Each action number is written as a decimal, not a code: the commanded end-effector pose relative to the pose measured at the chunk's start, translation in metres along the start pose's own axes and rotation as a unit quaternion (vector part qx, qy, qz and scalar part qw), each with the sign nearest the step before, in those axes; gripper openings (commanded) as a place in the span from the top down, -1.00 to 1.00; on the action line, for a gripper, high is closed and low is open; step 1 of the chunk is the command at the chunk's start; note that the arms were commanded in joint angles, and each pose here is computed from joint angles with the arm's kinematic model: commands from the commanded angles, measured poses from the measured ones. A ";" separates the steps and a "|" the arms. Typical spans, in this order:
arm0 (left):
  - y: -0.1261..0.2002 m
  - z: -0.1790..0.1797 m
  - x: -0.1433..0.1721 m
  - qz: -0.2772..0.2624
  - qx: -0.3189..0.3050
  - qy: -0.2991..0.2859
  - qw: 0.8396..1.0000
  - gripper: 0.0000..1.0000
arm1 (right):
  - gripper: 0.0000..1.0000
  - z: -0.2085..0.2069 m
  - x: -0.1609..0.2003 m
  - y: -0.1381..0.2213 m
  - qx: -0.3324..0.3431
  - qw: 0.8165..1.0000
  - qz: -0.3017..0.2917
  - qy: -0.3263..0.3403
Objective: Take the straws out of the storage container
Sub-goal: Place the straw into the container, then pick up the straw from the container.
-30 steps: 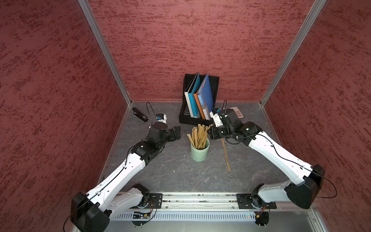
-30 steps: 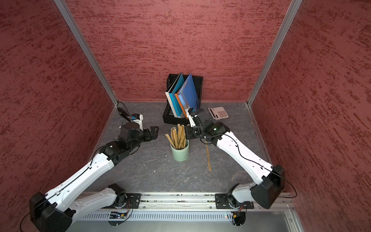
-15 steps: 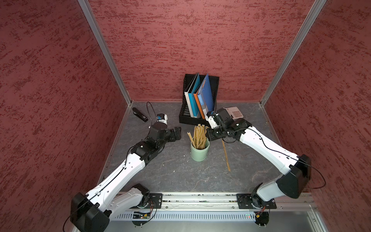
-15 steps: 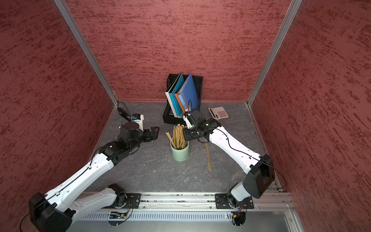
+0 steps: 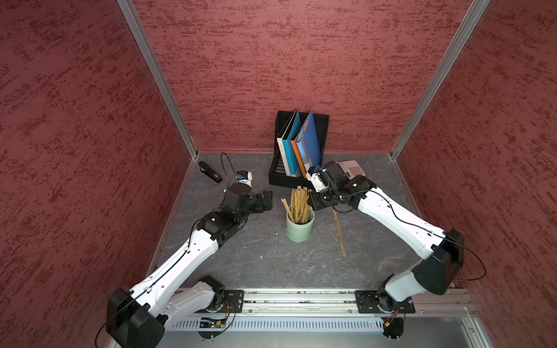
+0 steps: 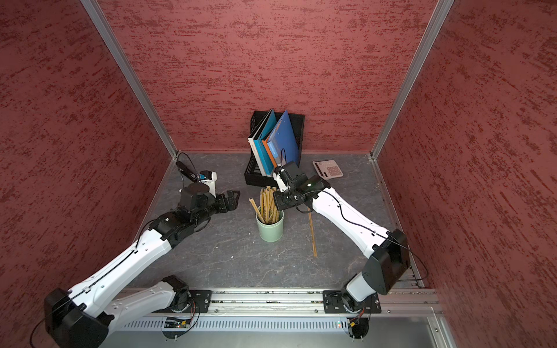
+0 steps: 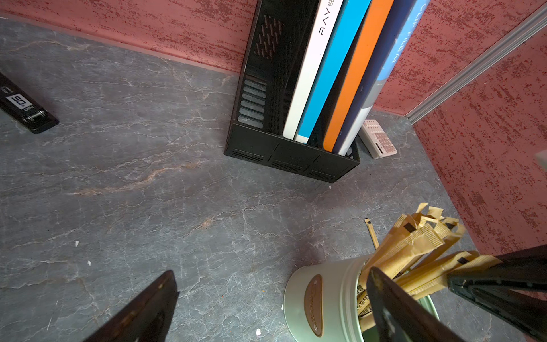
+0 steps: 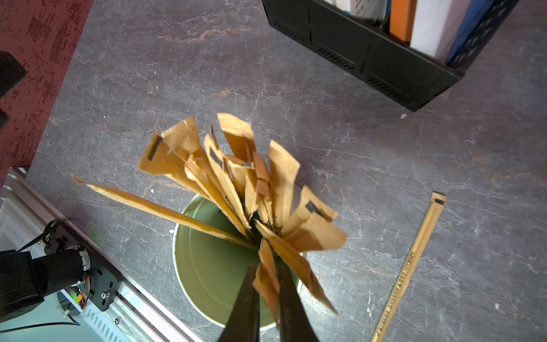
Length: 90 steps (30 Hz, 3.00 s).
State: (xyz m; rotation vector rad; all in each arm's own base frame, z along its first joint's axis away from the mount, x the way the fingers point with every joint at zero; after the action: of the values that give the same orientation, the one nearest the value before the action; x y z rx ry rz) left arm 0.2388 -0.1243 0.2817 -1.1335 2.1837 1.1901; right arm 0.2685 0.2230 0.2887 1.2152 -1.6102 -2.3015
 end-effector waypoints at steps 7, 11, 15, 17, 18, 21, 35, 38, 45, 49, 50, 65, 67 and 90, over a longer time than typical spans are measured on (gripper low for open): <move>0.001 0.000 -0.002 -0.009 0.002 -0.006 1.000 -0.99 | 0.69 0.003 0.009 -0.008 -0.026 0.999 0.003 -0.018; 0.002 0.000 -0.003 -0.010 0.001 -0.006 1.000 -0.99 | 0.84 0.004 0.011 -0.009 -0.029 0.999 0.002 -0.023; 0.001 0.000 -0.003 -0.010 0.001 -0.005 1.000 -1.00 | 0.89 0.004 0.011 -0.005 -0.029 0.999 -0.003 -0.022; 0.000 0.000 -0.002 -0.009 0.001 -0.005 1.000 -0.99 | 0.90 0.004 0.010 -0.005 -0.029 0.999 -0.003 -0.021; 0.000 0.000 -0.002 -0.008 0.001 -0.005 1.000 -0.99 | 0.91 0.004 0.010 -0.005 -0.029 0.999 -0.003 -0.021; -0.001 0.000 -0.003 -0.009 0.001 -0.005 1.000 -0.99 | 0.93 0.004 0.010 -0.004 -0.029 0.999 -0.003 -0.021; -0.003 -0.003 -0.004 -0.008 0.007 -0.004 1.000 -0.99 | 0.94 0.007 0.002 0.051 -0.002 1.000 -0.010 -0.002; -0.004 -0.004 -0.004 -0.008 0.009 -0.004 1.000 -0.99 | 0.94 0.010 0.002 0.068 -0.002 1.000 -0.018 0.003; -0.004 -0.004 -0.003 -0.004 0.013 -0.004 1.000 -0.99 | 0.94 0.008 0.005 0.059 0.002 1.000 -0.003 0.006; -0.004 -0.005 0.000 0.009 0.018 -0.009 1.000 -0.99 | 0.94 0.006 0.001 0.040 0.001 1.000 0.009 0.008; -0.003 -0.005 0.000 0.012 0.020 -0.011 1.000 -0.99 | 0.94 0.006 -0.001 0.038 0.001 1.000 0.008 0.010; 0.003 -0.017 0.005 0.042 0.098 -0.027 0.994 -0.99 | 0.94 0.019 -0.007 0.081 -0.042 0.994 -0.056 0.081; 0.004 -0.018 0.005 0.041 0.101 -0.026 0.994 -0.99 | 0.94 0.019 -0.006 0.089 -0.038 0.993 -0.068 0.092; 0.014 -0.028 0.006 0.057 0.162 -0.050 0.984 -0.99 | 0.94 0.028 -0.014 0.116 -0.061 0.975 -0.127 0.169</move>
State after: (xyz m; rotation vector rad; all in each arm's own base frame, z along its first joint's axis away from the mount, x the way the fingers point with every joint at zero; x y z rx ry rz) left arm 0.2264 -0.1450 0.2991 -0.8366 2.2968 0.8999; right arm 0.2235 0.1991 0.3863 1.6703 -1.3210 -2.1457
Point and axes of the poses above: each gripper's point midway between its finger pads, its own y axis back along the fingers, its own z axis along the line the jaws close on, x = y × z, the point moved 9 cm from there along y, back along the fingers, and after that the axes turned 15 degrees about y, right-handed, at the moved point
